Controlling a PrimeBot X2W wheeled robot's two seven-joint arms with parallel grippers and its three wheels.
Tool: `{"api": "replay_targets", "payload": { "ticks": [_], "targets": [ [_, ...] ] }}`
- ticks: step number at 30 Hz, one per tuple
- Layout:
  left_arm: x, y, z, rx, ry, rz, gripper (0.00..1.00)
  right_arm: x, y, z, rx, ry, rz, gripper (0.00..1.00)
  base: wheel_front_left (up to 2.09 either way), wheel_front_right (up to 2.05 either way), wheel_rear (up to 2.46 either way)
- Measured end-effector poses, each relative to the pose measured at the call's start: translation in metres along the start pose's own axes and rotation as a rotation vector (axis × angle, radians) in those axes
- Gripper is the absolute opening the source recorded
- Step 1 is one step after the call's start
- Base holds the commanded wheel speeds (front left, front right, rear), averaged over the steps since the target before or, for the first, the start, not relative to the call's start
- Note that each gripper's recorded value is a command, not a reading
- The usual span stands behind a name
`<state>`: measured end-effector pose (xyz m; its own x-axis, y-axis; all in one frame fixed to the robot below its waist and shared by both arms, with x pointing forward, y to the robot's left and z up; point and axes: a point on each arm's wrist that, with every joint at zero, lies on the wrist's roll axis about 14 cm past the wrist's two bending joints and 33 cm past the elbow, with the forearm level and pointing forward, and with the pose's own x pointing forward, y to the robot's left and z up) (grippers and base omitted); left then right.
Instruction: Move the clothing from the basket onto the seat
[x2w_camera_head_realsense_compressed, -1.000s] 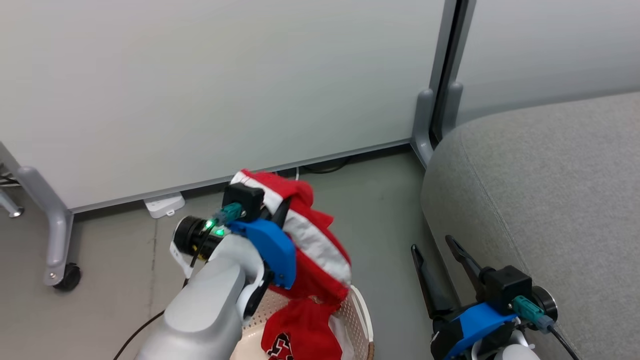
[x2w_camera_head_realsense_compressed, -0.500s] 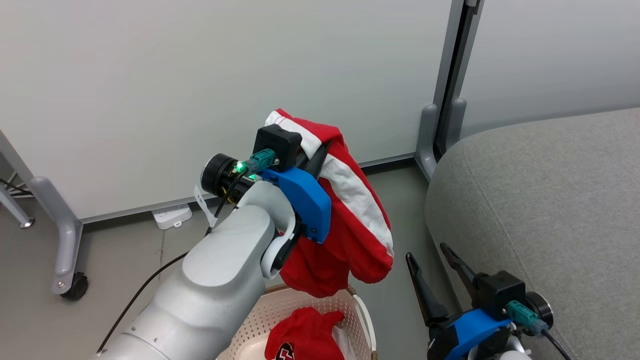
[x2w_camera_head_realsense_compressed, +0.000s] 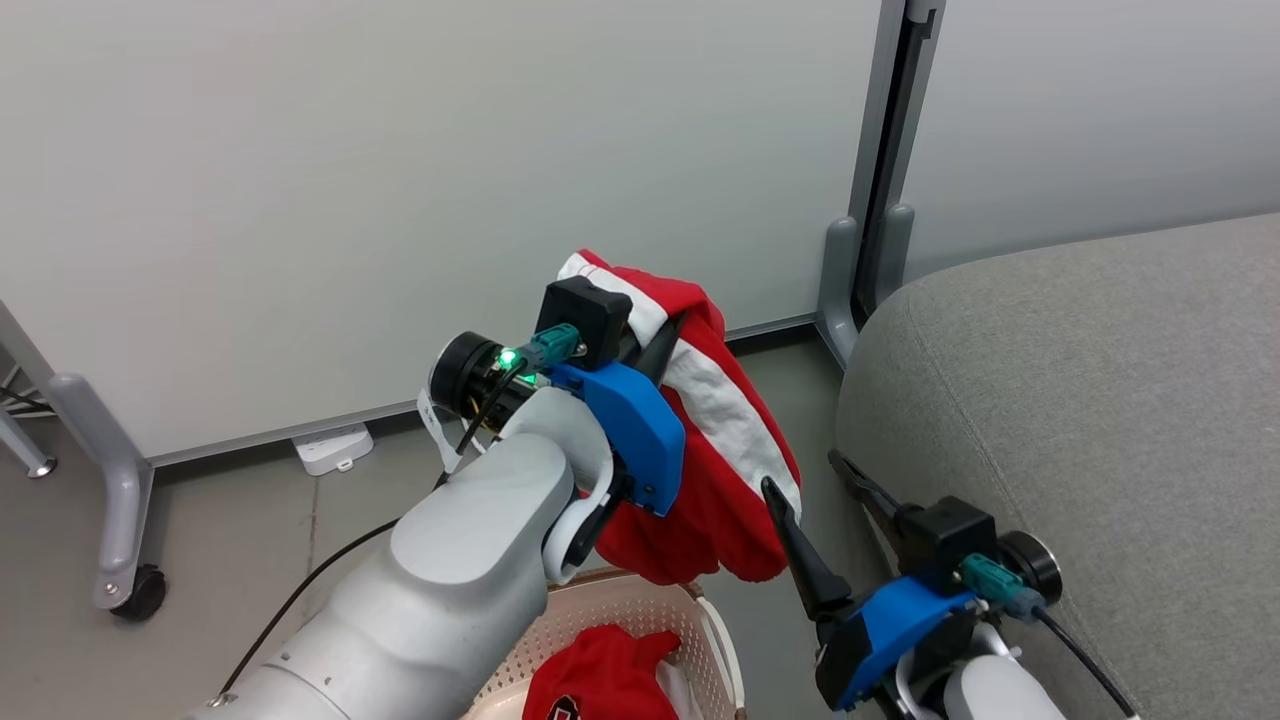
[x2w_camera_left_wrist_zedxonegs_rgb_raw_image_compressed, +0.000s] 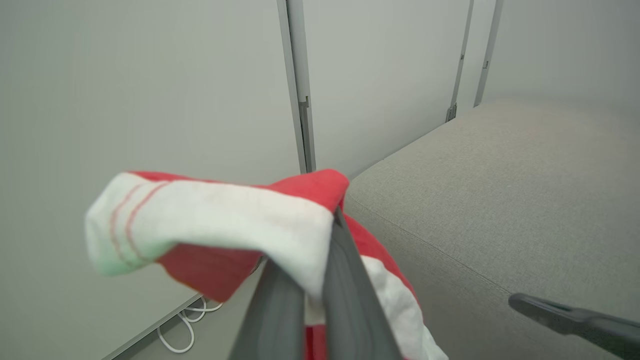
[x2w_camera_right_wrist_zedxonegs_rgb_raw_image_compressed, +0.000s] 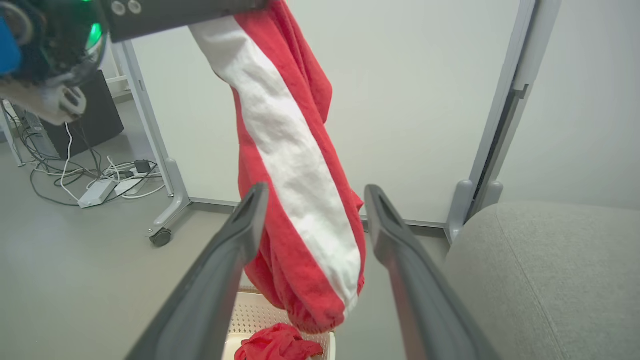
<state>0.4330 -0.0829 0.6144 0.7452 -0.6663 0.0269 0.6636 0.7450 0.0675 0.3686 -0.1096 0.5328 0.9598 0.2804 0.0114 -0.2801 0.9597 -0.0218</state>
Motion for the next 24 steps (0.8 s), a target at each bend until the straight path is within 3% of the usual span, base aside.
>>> {"api": "replay_targets", "payload": {
  "ticks": [8, 23, 24],
  "targets": [
    [-0.004, -0.013, -0.002, 0.000, 0.005, -0.030, 0.00, 0.024, 0.002, 0.011, -0.039, 0.035, 0.034, 1.00, 0.00, 0.00, 0.00],
    [-0.002, -0.023, -0.002, -0.023, 0.009, -0.071, 0.00, 0.060, 0.013, -0.012, -0.066, 0.195, 0.116, 1.00, 0.00, 0.00, 0.00],
    [-0.002, -0.024, -0.001, -0.025, 0.006, -0.074, 0.00, 0.061, 0.014, -0.016, -0.065, 0.211, 0.121, 0.42, 0.00, 0.00, 0.00]
  ]
}}
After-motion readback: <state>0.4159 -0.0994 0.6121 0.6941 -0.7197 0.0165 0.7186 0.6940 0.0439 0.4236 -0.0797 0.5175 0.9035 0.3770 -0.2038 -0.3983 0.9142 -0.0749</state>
